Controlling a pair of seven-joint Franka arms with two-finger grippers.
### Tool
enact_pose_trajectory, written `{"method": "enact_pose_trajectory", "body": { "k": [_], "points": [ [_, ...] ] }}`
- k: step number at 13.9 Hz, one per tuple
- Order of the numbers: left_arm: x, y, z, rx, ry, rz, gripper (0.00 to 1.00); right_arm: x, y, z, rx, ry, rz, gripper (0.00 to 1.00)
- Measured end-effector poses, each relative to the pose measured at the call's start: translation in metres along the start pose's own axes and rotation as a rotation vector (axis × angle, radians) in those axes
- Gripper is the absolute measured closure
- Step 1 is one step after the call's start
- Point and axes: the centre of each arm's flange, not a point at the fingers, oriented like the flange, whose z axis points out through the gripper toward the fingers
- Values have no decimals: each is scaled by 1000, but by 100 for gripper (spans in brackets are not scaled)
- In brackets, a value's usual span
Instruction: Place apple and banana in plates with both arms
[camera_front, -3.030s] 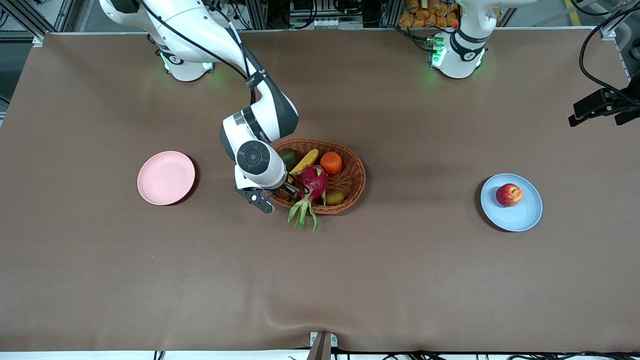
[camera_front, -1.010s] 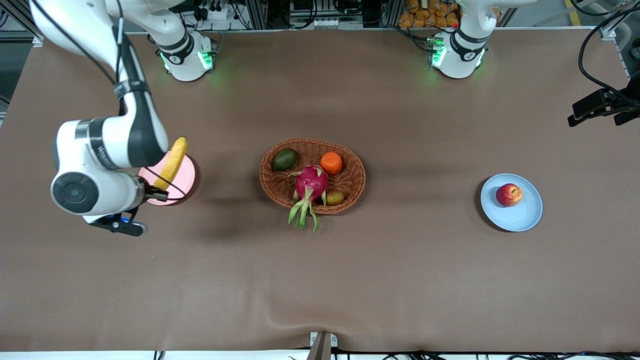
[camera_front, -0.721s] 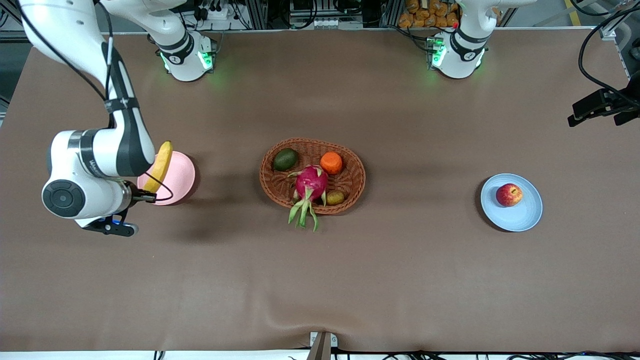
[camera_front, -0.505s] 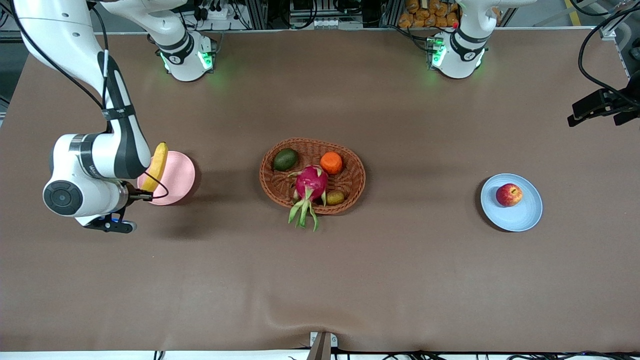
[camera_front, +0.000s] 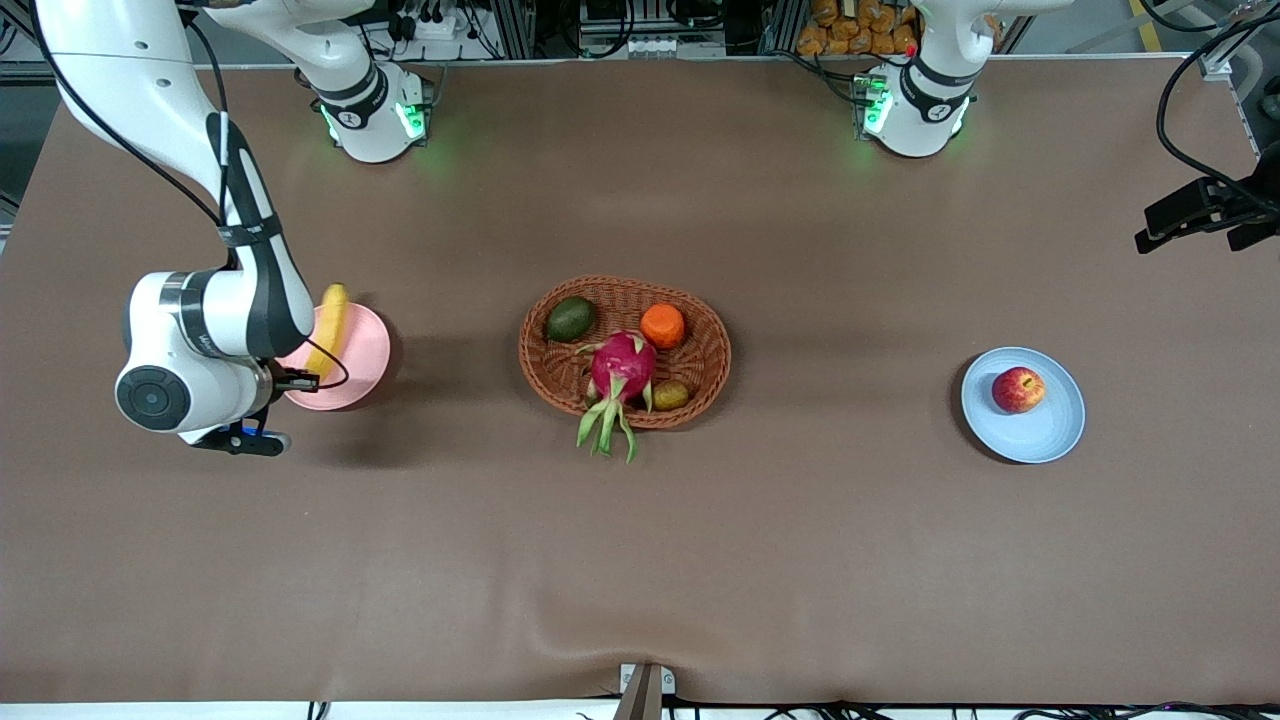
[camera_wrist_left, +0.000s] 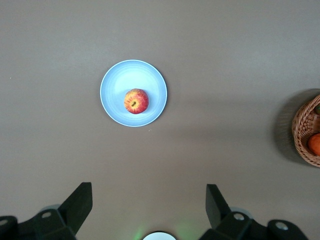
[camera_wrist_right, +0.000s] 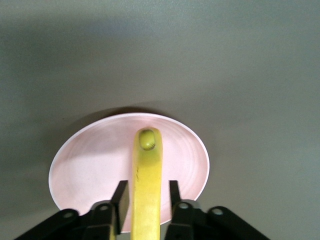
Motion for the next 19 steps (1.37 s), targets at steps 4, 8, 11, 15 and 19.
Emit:
{"method": "enact_pose_trajectory", "body": {
  "k": [4,8,11,15,19],
  "points": [
    [0,0,0,0,0,0,0,-2,-5,-23,9,11,-7,14],
    [0,0,0,0,0,0,0,-31,1,-145,85,23,2,0],
    [0,0,0,0,0,0,0,-73,17,-239,138,127,-1,0],
    [0,0,0,0,1,1,0,-144,36,-327,193,303,-20,0],
    [0,0,0,0,1,1,0,-207,48,-369,218,391,-67,0]
  ]
}}
